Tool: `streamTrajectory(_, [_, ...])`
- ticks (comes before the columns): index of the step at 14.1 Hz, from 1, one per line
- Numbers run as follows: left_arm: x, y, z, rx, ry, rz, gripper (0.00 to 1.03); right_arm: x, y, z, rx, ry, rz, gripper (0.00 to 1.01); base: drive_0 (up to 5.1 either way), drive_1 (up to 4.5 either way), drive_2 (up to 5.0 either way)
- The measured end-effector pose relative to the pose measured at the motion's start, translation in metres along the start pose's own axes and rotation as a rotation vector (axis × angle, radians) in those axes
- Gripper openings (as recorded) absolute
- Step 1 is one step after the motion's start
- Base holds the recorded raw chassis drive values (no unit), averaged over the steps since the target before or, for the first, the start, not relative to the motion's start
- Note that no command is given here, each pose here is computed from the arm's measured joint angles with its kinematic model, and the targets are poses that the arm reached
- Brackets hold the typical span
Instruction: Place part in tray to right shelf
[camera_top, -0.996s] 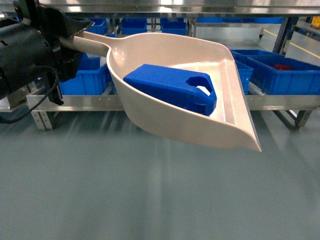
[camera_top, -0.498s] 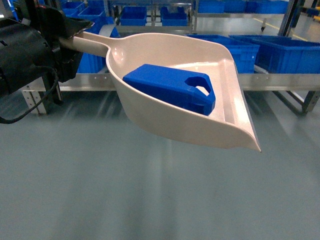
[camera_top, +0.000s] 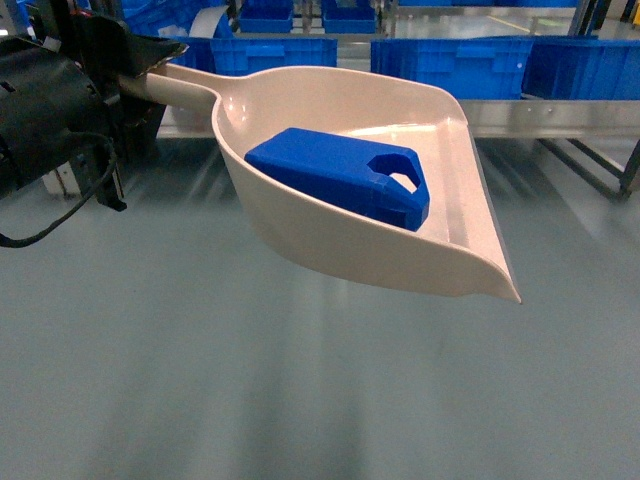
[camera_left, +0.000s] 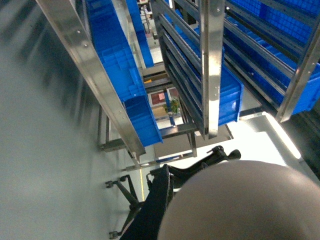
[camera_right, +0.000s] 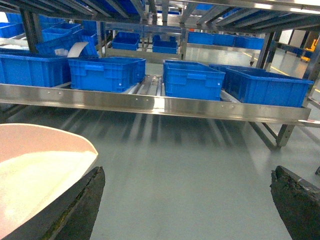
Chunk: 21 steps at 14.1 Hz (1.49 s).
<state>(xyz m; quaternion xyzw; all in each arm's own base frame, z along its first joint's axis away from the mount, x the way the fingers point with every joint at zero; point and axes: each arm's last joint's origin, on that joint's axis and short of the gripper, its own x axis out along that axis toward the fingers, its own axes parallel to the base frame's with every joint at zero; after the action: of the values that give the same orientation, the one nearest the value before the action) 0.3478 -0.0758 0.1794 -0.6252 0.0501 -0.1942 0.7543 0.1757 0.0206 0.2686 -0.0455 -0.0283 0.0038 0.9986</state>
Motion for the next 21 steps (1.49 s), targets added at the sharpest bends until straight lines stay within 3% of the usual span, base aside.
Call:
streamTrajectory(4, [-0.0002,0.0002,-0.0001,0.0,0.001,0.001,0.13,0.0,0.0,-0.0004,0.0,0.003,0.0,0.98,0.0,0.0,0.0])
streamTrajectory(17, [-0.0002,0.0001,0.0006,0.001,-0.001,0.001,0.13,-0.0001,0.0,-0.0002,0.0,0.002,0.001,0.98,2.9,1.94,-5.0])
streamTrajectory(21, [0.0004,-0.0008,-0.0039,-0.002,0.02,-0.004,0.13,0.0,-0.0001,0.0001,0.0,0.0,-0.003,0.98,0.9,4.72,-2.9])
